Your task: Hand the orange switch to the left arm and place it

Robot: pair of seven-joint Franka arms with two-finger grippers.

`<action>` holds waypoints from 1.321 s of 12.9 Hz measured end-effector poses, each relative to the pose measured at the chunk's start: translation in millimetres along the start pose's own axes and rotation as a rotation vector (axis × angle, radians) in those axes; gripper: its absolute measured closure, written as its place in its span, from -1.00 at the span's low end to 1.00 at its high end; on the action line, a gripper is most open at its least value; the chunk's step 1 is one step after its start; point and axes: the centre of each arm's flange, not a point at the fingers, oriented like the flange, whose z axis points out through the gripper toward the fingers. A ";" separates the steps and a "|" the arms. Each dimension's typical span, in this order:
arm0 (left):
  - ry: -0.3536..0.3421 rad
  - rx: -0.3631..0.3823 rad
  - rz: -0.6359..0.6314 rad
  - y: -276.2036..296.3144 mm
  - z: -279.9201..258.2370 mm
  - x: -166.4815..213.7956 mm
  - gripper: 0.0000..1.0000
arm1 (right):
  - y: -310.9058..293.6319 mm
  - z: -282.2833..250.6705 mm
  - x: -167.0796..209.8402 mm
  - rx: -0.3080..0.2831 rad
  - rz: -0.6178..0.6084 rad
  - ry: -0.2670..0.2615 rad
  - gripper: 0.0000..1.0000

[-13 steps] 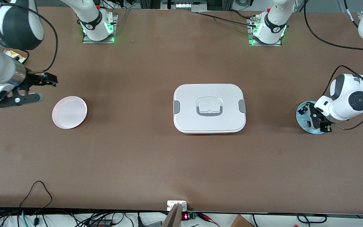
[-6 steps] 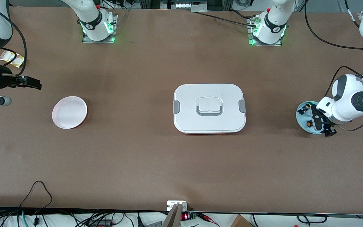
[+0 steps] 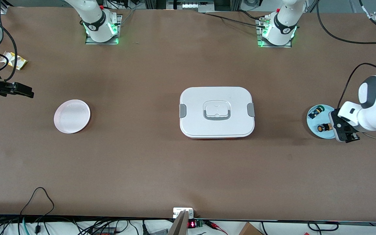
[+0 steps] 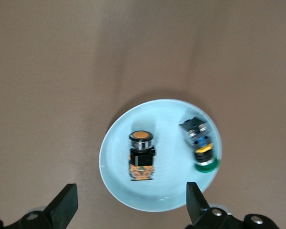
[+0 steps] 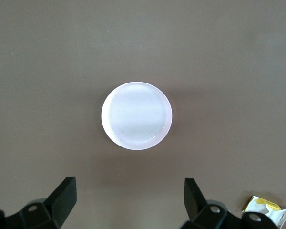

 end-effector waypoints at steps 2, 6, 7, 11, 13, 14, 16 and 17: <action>-0.008 -0.088 -0.100 6.9 -22.7 15.4 -1.00 | -11.8 -6.6 0.2 0.004 -0.019 0.012 -1.00; -0.048 -0.167 -0.341 29.2 -98.9 67.2 -1.00 | -18.2 -11.6 -9.1 0.006 -0.024 0.052 -1.00; -0.061 -0.178 -0.400 36.6 -118.2 76.7 -1.00 | -16.6 -6.9 -13.1 0.007 -0.021 0.058 -1.00; -0.083 -0.159 -0.600 59.2 -173.0 119.2 -1.00 | -15.4 -11.8 -26.8 0.010 -0.018 0.046 -1.00; -0.026 -0.157 -0.738 63.1 -189.9 131.4 -1.00 | -16.9 -24.0 -32.1 0.011 -0.020 0.048 -1.00; 0.013 -0.159 -0.837 62.1 -198.0 128.5 -1.00 | -20.2 -28.6 -33.4 0.011 -0.018 0.050 -1.00; 0.072 -0.141 -1.014 58.2 -214.3 112.8 -1.00 | -28.4 -34.1 -33.9 0.010 -0.019 0.059 -1.00; 0.106 -0.112 -1.075 58.1 -225.6 107.5 -1.00 | -28.5 -37.0 -33.7 0.010 -0.019 0.065 -1.00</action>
